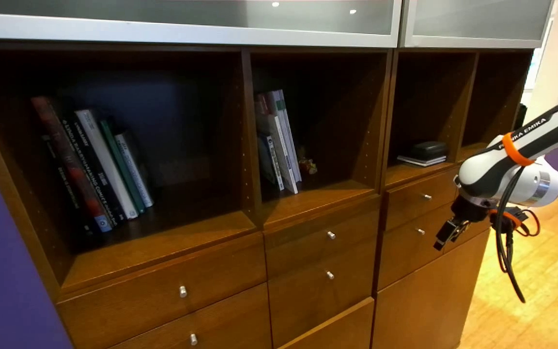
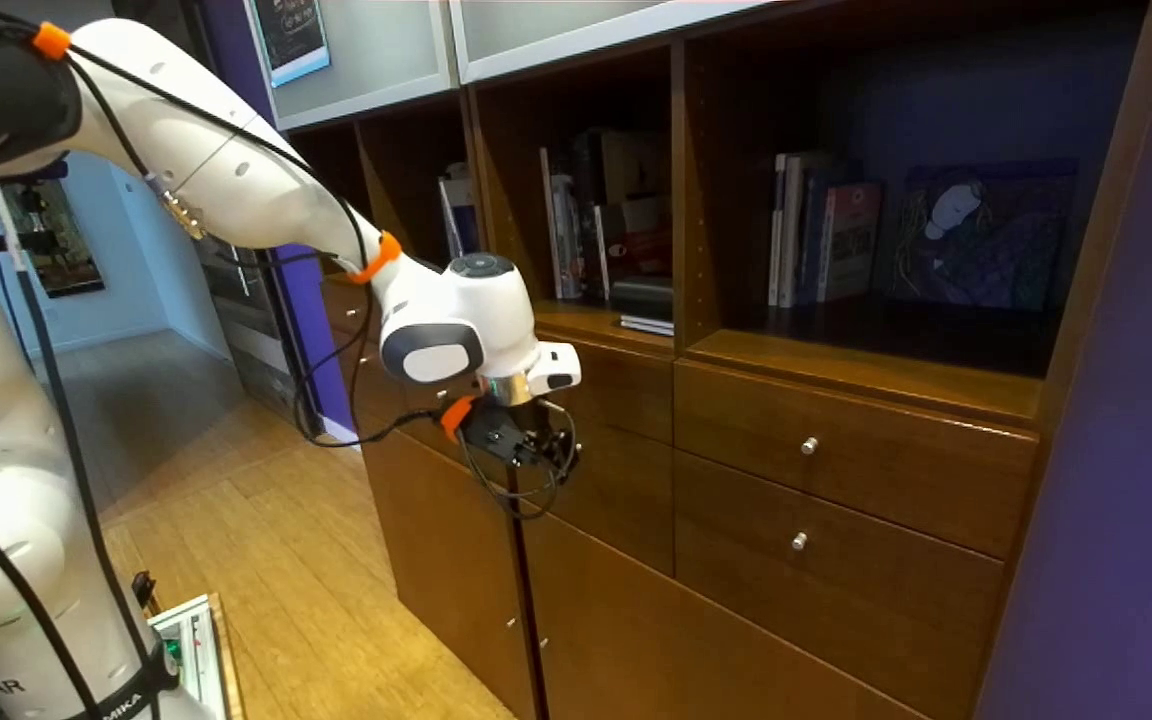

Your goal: Push the open drawer until it is fully closed

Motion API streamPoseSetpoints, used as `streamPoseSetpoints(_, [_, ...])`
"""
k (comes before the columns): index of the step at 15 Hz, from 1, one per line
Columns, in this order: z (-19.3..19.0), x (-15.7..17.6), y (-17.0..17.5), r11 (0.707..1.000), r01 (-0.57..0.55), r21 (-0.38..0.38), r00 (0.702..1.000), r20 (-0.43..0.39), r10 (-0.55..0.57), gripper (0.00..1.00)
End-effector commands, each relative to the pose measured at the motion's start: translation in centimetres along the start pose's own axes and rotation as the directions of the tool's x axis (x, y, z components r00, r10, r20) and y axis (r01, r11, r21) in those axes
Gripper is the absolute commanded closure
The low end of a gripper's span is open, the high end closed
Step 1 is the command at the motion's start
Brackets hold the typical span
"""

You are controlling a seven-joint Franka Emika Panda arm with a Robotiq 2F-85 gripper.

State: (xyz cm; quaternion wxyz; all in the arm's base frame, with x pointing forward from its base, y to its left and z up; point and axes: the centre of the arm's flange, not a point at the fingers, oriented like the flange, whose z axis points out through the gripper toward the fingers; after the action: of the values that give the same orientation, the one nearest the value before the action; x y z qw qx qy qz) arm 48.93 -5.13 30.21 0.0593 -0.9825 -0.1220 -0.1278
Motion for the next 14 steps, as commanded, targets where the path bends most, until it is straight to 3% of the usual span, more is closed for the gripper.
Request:
streamPoseSetpoints(1, [-4.9,-3.9,-0.4,0.996,-0.055,-0.069,0.988,0.144,0.064,0.00])
streamPoseSetpoints(4, [-8.0,-6.7,-0.4,0.992,-0.075,-0.098,0.968,0.233,0.096,0.00])
streamPoseSetpoints(8, [-14.3,-9.2,-1.9,0.997,-0.064,-0.052,0.960,0.270,0.076,0.00])
streamPoseSetpoints(12, [-21.0,-12.5,-4.3,0.997,0.079,-0.001,0.947,0.312,-0.075,0.00])
streamPoseSetpoints(13, [-22.0,-13.1,-4.3,0.991,0.130,0.017,0.936,0.326,-0.128,0.00])
streamPoseSetpoints(14, [-18.6,-10.3,-3.2,0.999,0.042,0.008,0.944,0.326,-0.043,0.00])
